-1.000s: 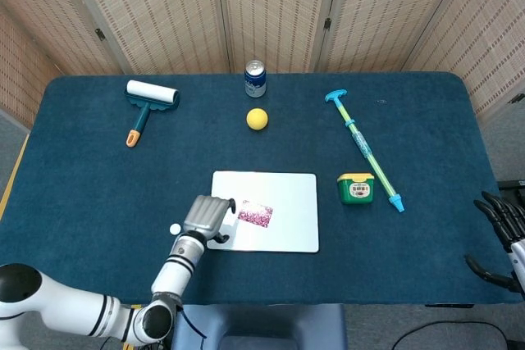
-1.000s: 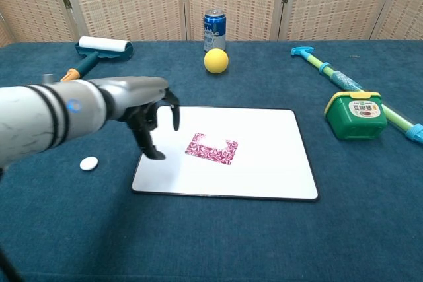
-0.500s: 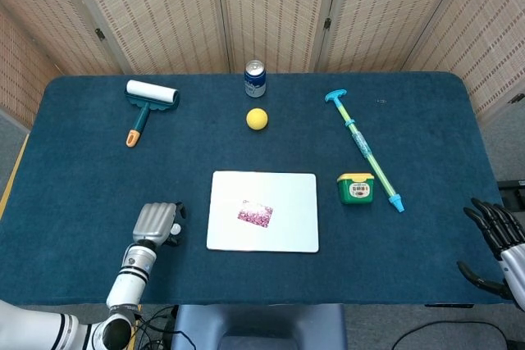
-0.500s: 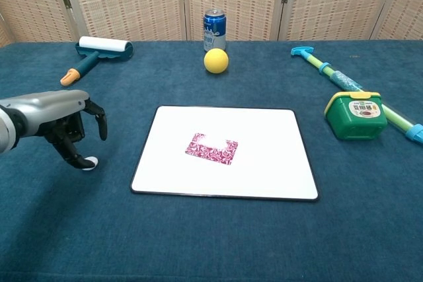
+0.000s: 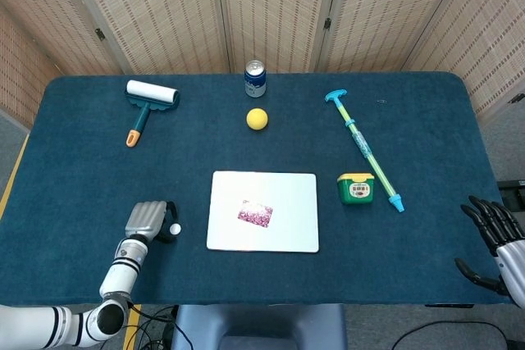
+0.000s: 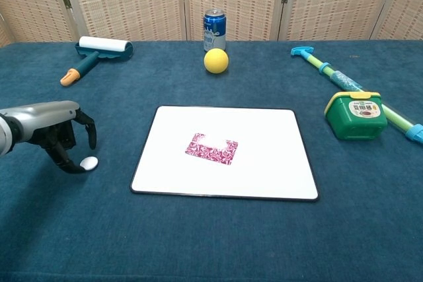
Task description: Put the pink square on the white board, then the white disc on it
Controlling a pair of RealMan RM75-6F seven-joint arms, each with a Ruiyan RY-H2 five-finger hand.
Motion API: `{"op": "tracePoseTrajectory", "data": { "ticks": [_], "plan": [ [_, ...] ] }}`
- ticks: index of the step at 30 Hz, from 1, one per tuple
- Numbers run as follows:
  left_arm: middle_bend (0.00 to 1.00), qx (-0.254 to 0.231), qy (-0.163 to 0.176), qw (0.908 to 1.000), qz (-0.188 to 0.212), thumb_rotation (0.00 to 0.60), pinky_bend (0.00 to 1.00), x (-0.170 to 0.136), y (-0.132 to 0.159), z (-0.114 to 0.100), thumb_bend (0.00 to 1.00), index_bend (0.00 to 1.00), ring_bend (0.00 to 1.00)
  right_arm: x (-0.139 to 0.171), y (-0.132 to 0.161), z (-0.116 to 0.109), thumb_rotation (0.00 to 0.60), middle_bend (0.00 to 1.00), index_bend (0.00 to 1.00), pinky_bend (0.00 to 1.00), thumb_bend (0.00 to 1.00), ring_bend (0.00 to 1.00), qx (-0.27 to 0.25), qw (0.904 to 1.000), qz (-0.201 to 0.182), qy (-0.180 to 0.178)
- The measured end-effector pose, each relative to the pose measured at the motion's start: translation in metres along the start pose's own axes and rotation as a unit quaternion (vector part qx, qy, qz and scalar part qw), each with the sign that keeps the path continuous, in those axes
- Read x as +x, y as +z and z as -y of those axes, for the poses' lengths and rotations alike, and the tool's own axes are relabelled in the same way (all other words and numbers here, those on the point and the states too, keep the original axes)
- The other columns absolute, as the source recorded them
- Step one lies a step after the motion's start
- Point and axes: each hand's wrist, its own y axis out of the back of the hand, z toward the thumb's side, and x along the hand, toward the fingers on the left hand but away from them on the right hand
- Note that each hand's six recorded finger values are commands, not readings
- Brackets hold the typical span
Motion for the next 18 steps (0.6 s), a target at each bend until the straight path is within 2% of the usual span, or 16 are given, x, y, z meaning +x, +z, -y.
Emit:
{"op": "tracePoseTrajectory", "data": {
  "ticks": [13, 18],
  "plan": [
    [1.00, -0.002, -0.008, 1.0000, 0.000, 0.600, 1.00, 0.0074, 0.0008, 0.0042, 0.25, 0.50, 1.00, -0.0023, -0.0003, 0.0018, 0.600, 0.00, 0.00, 0.00, 0.20, 0.00, 0.003, 1.0000, 0.004, 0.003],
    [1.00, -0.004, -0.009, 0.9999, -0.001, 0.600, 1.00, 0.0091, -0.0007, 0.0039, 0.29, 0.53, 1.00, -0.0014, -0.0004, 0.0010, 0.600, 0.00, 0.00, 0.00, 0.20, 0.00, 0.003, 1.0000, 0.004, 0.001]
  ]
}}
